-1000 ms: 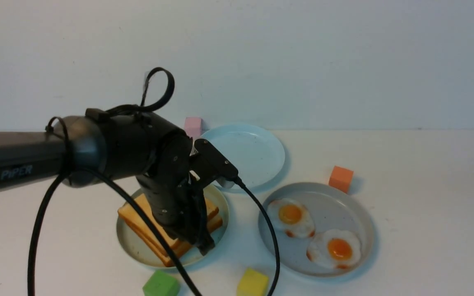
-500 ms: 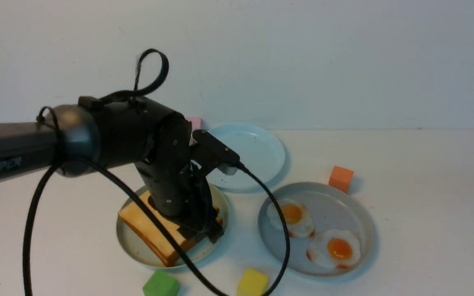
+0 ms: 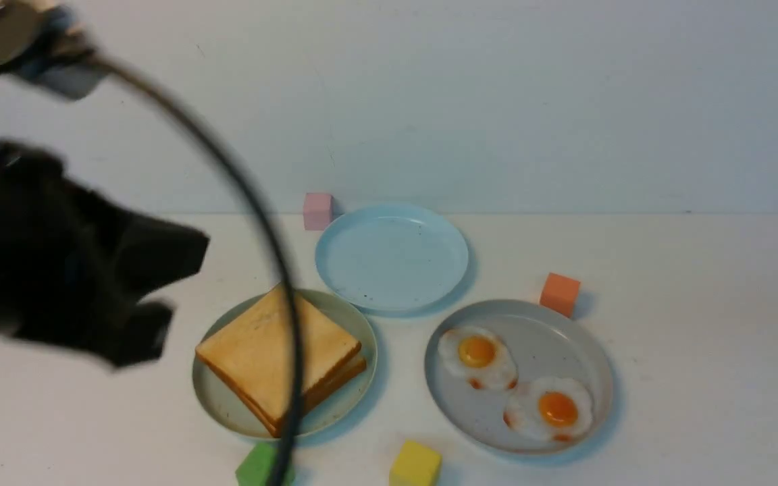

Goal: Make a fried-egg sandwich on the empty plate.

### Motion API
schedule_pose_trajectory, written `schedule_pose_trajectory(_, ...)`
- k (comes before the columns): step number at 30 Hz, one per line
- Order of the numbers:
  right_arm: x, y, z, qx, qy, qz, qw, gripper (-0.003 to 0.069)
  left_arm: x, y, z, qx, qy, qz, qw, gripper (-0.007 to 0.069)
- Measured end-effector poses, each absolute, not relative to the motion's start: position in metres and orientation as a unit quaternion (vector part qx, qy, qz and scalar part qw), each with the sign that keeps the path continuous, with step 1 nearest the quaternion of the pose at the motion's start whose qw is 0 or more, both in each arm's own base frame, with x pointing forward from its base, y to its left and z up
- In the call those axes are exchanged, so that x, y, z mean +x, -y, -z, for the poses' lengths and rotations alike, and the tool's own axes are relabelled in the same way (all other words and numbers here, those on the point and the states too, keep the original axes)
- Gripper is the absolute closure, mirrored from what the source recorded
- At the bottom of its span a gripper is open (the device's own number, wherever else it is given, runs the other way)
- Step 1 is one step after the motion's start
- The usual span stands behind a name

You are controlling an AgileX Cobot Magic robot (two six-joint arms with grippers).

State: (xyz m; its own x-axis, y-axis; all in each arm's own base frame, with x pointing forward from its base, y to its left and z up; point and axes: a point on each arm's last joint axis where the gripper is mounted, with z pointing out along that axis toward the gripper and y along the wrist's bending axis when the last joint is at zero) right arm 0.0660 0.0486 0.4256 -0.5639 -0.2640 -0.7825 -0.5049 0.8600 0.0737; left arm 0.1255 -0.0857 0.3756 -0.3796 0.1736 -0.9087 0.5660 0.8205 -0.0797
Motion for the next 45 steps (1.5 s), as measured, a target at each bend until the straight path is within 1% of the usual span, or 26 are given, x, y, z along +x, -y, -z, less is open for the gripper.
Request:
schedule_pose_trajectory(1,0.066,-0.049,-0.426,-0.217,-0.873,-0.148,0.411,0.0596,0.118,0.082,-0.371,0.220,-0.798,0.206,0.522,0.0638)
schedule_pose_trajectory(3,0.066,-0.049,-0.425,-0.204,-0.877,-0.154,0.408,0.0601,0.092,0.065,-0.345,0.194,-0.768,0.233,0.564,0.0638)
schedule_pose_trajectory(4,0.066,-0.049,-0.425,-0.201,-0.877,-0.158,0.406,0.0601,0.086,0.061,-0.337,0.184,-0.753,0.240,0.584,0.0638)
schedule_pose_trajectory(5,0.066,-0.049,-0.425,-0.200,-0.878,-0.157,0.406,0.0601,0.084,0.060,-0.333,0.184,-0.753,0.240,0.584,0.0638)
schedule_pose_trajectory(6,0.065,-0.049,-0.425,-0.195,-0.879,-0.161,0.403,0.0601,0.075,0.052,-0.317,0.168,-0.729,0.248,0.615,0.0638)
schedule_pose_trajectory(8,0.065,-0.049,-0.425,-0.193,-0.880,-0.162,0.402,0.0601,0.070,0.048,-0.306,0.159,-0.714,0.252,0.634,0.0638)
schedule_pose_trajectory(9,0.065,-0.049,-0.425,-0.193,-0.880,-0.162,0.402,0.0601,0.063,0.042,-0.291,0.148,-0.694,0.255,0.656,0.0638)
schedule_pose_trajectory(12,0.065,-0.048,-0.425,-0.192,-0.881,-0.163,0.401,0.0599,0.054,0.035,-0.277,0.137,-0.666,0.261,0.685,0.0638)
schedule_pose_trajectory(16,0.065,-0.048,-0.425,-0.192,-0.881,-0.162,0.401,0.0595,0.048,0.031,-0.271,0.136,-0.657,0.265,0.692,0.0638)
schedule_pose_trajectory(23,0.065,-0.048,-0.425,-0.192,-0.881,-0.163,0.401,0.0587,0.047,0.033,-0.263,0.145,-0.678,0.263,0.671,0.0638)
schedule_pose_trajectory(29,0.063,-0.046,-0.426,-0.190,-0.880,-0.165,0.404,0.0586,0.048,0.033,-0.261,0.146,-0.683,0.262,0.666,0.0638)
schedule_pose_trajectory(33,0.061,-0.039,-0.427,-0.171,-0.879,-0.163,0.413,0.0586,0.048,0.033,-0.261,0.147,-0.684,0.262,0.665,0.0638)
schedule_pose_trajectory(34,0.059,-0.034,-0.426,-0.158,-0.878,-0.161,0.422,0.0598,0.048,0.033,-0.260,0.147,-0.685,0.262,0.664,0.0638)
schedule_pose_trajectory(36,0.056,-0.027,-0.418,-0.154,-0.868,-0.153,0.446,0.0650,0.048,0.033,-0.260,0.148,-0.685,0.262,0.664,0.0638)
schedule_pose_trajectory(37,0.055,-0.026,-0.415,-0.155,-0.865,-0.153,0.451,0.0650,0.048,0.033,-0.260,0.148,-0.686,0.262,0.663,0.0638)
schedule_pose_trajectory(38,0.055,-0.023,-0.401,-0.150,-0.855,-0.138,0.476,0.0668,0.048,0.033,-0.260,0.148,-0.686,0.262,0.663,0.0638)
schedule_pose_trajectory(39,0.055,-0.023,-0.391,-0.154,-0.847,-0.128,0.492,0.0671,0.048,0.033,-0.260,0.148,-0.686,0.262,0.663,0.0638)
schedule_pose_trajectory(40,0.055,-0.020,-0.374,-0.151,-0.834,-0.108,0.520,0.0671,0.048,0.033,-0.260,0.148,-0.686,0.262,0.663,0.0638)
schedule_pose_trajectory(41,0.057,-0.020,-0.370,-0.150,-0.834,-0.103,0.521,0.0671,0.048,0.033,-0.260,0.148,-0.686,0.262,0.663,0.0638)
schedule_pose_trajectory(42,0.059,-0.019,-0.353,-0.146,-0.825,-0.084,0.540,0.0671,0.048,0.033,-0.260,0.148,-0.686,0.262,0.663,0.0638)
schedule_pose_trajectory(43,0.062,-0.016,-0.327,-0.135,-0.814,-0.060,0.561,0.0671,0.048,0.033,-0.260,0.148,-0.686,0.261,0.663,0.0638)
schedule_pose_trajectory(45,0.063,-0.013,-0.287,-0.102,-0.804,-0.045,0.584,0.0671,0.048,0.033,-0.260,0.148,-0.686,0.261,0.663,0.0638)
